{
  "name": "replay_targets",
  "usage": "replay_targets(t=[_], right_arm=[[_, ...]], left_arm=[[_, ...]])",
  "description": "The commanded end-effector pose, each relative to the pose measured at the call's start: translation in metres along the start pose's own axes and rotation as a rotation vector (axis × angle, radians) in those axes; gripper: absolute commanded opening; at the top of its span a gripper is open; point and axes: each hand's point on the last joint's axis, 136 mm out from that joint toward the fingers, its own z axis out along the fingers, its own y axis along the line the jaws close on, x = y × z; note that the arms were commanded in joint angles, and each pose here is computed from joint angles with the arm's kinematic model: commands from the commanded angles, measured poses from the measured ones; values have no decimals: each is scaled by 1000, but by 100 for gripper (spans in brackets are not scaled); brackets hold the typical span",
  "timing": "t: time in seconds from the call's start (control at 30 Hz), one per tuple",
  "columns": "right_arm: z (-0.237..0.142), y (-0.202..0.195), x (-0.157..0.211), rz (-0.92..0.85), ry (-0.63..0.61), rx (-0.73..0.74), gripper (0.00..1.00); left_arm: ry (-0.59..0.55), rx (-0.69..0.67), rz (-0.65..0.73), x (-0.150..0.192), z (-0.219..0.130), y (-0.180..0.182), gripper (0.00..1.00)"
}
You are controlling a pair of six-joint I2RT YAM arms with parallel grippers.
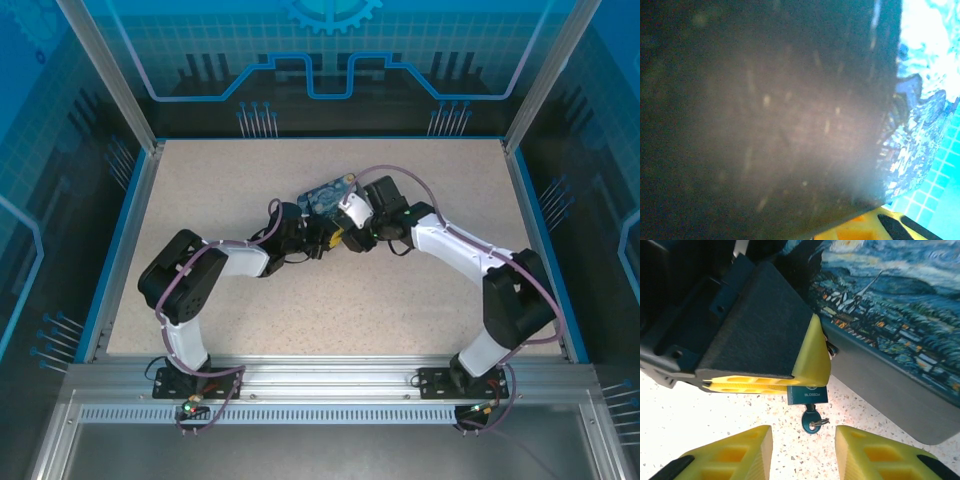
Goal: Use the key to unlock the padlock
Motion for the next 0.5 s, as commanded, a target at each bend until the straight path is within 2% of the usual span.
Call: replay_targets(t=[0.0, 0.47], right_arm=[[9, 6, 8, -16, 23, -24, 38], [24, 6, 8, -35, 35, -23, 32]], left_arm=[[39, 50, 1, 8, -7, -30, 0], [41, 49, 7, 8, -7, -33, 0]])
